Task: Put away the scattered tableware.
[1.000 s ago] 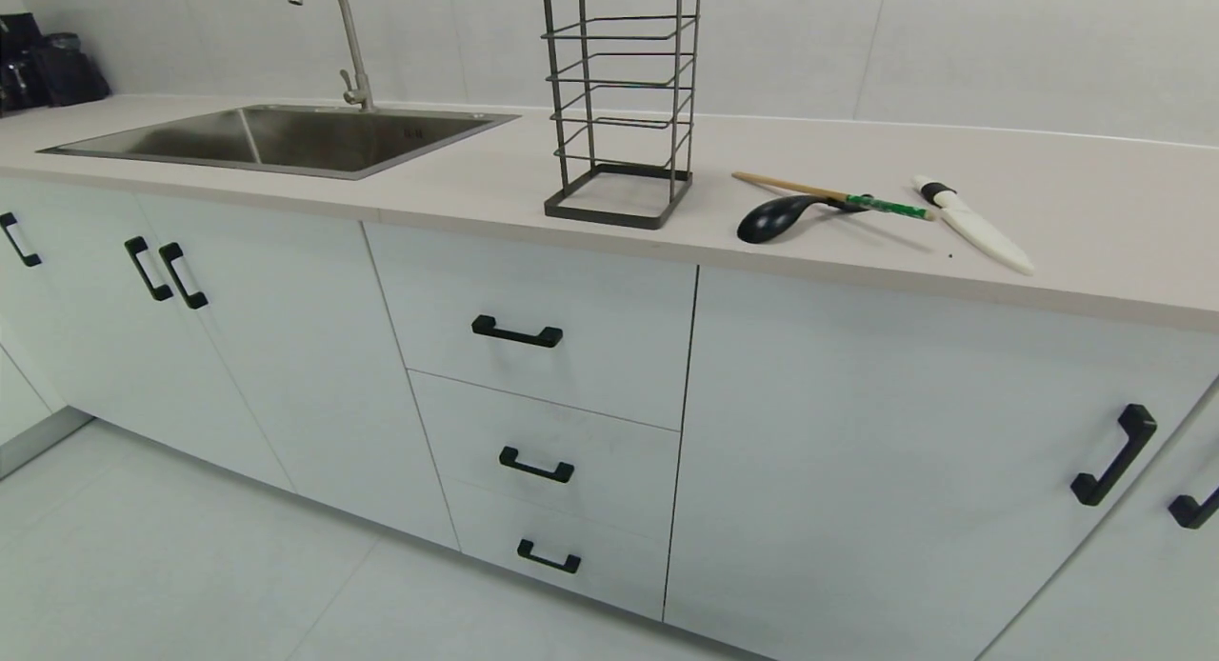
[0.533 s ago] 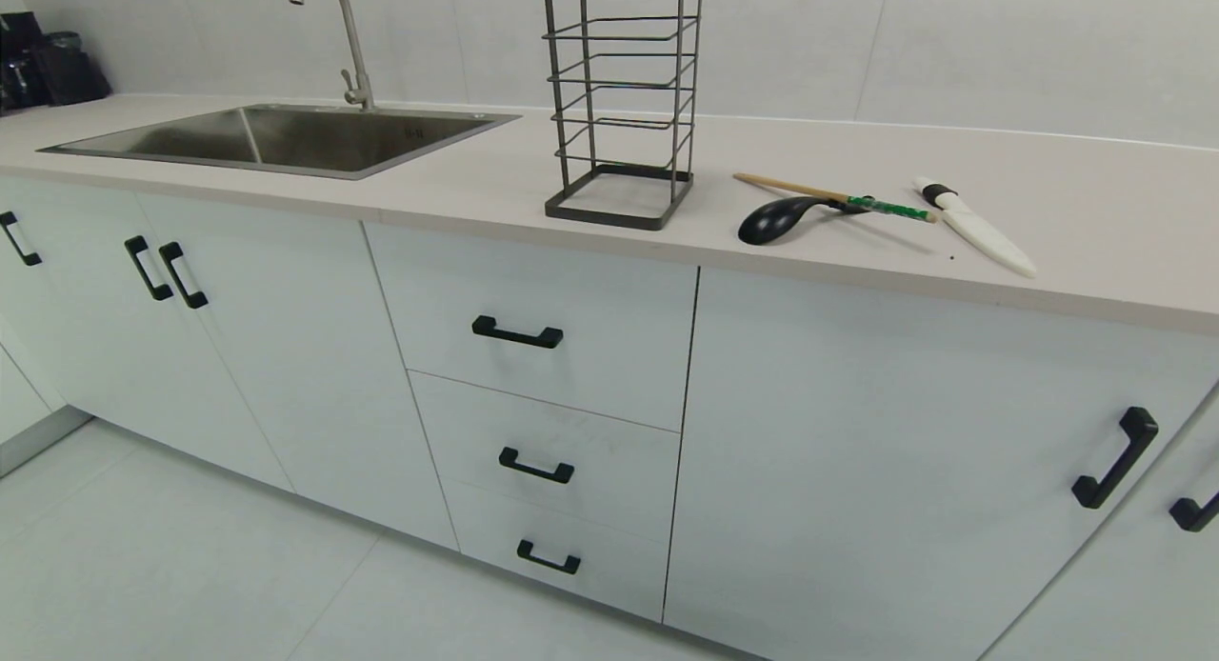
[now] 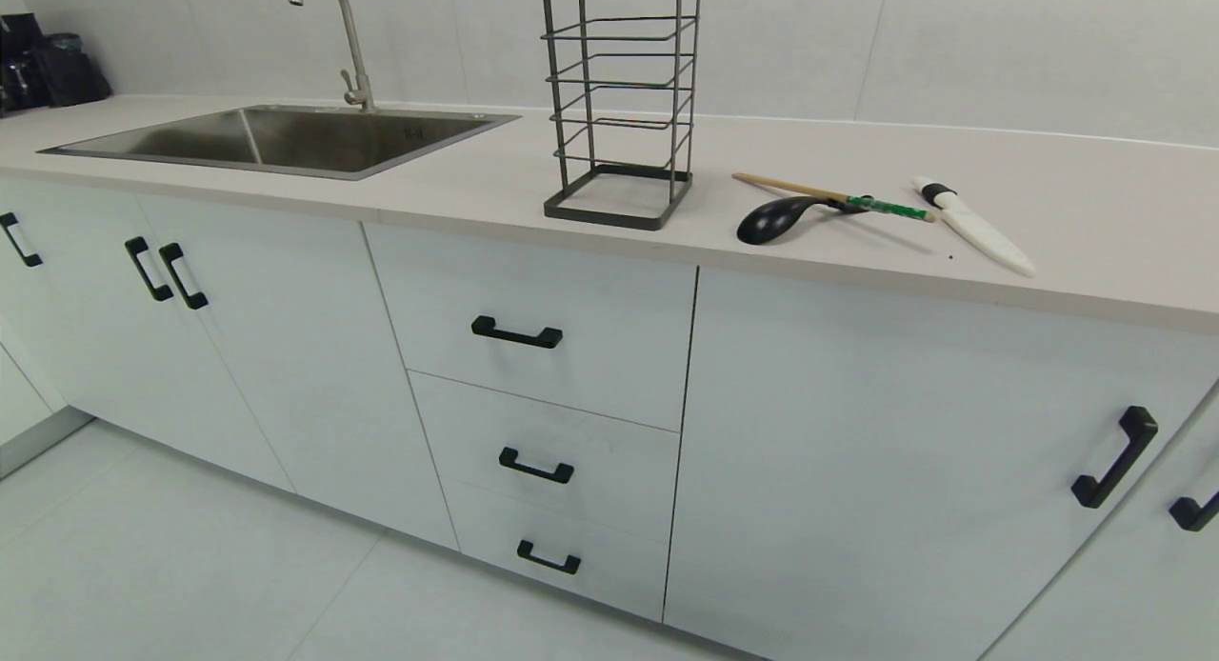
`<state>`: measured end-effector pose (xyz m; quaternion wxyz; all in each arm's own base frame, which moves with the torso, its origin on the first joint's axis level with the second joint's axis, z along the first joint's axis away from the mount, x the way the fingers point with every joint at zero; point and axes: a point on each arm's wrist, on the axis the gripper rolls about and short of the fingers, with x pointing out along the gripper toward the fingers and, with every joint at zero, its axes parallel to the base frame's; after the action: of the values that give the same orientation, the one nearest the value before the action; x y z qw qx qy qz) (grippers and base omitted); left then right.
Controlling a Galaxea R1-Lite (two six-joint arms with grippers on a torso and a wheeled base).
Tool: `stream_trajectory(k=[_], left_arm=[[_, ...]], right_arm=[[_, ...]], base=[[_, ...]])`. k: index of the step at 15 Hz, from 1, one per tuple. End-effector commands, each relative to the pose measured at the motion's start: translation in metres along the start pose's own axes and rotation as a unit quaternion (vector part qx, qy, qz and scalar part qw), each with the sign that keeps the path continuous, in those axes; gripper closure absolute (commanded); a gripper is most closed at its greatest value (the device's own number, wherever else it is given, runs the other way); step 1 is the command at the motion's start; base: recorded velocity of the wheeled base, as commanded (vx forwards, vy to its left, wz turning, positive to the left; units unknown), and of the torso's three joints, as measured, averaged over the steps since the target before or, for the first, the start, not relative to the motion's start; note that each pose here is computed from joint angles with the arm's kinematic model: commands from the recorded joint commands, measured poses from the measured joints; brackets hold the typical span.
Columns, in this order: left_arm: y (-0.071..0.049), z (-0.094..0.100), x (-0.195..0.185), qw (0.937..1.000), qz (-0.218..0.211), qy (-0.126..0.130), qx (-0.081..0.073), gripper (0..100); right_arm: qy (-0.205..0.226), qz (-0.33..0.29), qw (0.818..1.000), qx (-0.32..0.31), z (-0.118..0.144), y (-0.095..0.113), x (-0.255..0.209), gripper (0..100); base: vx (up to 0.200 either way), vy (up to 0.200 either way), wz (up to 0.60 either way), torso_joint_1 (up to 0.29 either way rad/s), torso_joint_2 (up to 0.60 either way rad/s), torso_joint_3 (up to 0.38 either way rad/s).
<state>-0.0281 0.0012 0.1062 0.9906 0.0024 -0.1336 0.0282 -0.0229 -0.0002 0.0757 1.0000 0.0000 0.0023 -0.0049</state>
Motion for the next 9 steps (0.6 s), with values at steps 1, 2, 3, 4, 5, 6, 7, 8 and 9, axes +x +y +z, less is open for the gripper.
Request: stream_trajectory(k=[1, 2, 3, 4, 5, 6, 7, 8, 9], left_arm=[[0.0, 0.016, 0.0, 0.9999, -0.007, -0.012, 0.01, 0], [-0.001, 0.028, 0.002, 0.9998, -0.005, -0.012, 0.018, 0], [-0.002, 0.04, 0.007, 0.9997, -0.003, -0.011, 0.022, 0], [-0.002, 0.047, 0.014, 0.9996, -0.006, 0.004, 0.027, 0], [-0.002, 0.048, 0.019, 0.9994, -0.008, 0.016, 0.031, 0], [-0.003, 0.044, 0.032, 0.9972, -0.011, 0.058, 0.046, 0], [-0.003, 0.038, 0.04, 0.9944, -0.016, 0.089, 0.054, 0], [-0.003, 0.033, 0.045, 0.9906, -0.029, 0.114, 0.07, 0], [-0.004, 0.031, 0.048, 0.9881, -0.042, 0.125, 0.078, 0]], right_arm=[[0.001, 0.0, 1.0, 0.0, 0.0, 0.0, 0.0, 100], [0.001, 0.0, 1.0, 0.0, 0.0, 0.0, 0.0, 100], [0.0, 0.0, 1.0, 0.0, 0.0, 0.0, 0.0, 100], [0.001, 0.0, 1.0, 0.0, 0.0, 0.0, 0.0, 100], [0.001, 0.0, 1.0, 0.0, 0.0, 0.0, 0.0, 100], [0.001, 0.0, 1.0, 0.0, 0.0, 0.0, 0.0, 100], [0.001, 0.0, 1.0, 0.0, 0.0, 0.0, 0.0, 100], [0.001, 0.0, 1.0, 0.0, 0.0, 0.0, 0.0, 100], [0.0, 0.0, 1.0, 0.0, 0.0, 0.0, 0.0, 100]], base=[[0.0, 0.0, 0.0, 0.0, 0.0, 0.0], [0.0, 0.0, 0.0, 0.0, 0.0, 0.0], [0.0, 0.0, 0.0, 0.0, 0.0, 0.0], [0.0, 0.0, 0.0, 0.0, 0.0, 0.0], [0.0, 0.0, 0.0, 0.0, 0.0, 0.0], [0.0, 0.0, 0.0, 0.0, 0.0, 0.0], [0.0, 0.0, 0.0, 0.0, 0.0, 0.0], [0.0, 0.0, 0.0, 0.0, 0.0, 0.0], [0.0, 0.0, 0.0, 0.0, 0.0, 0.0]])
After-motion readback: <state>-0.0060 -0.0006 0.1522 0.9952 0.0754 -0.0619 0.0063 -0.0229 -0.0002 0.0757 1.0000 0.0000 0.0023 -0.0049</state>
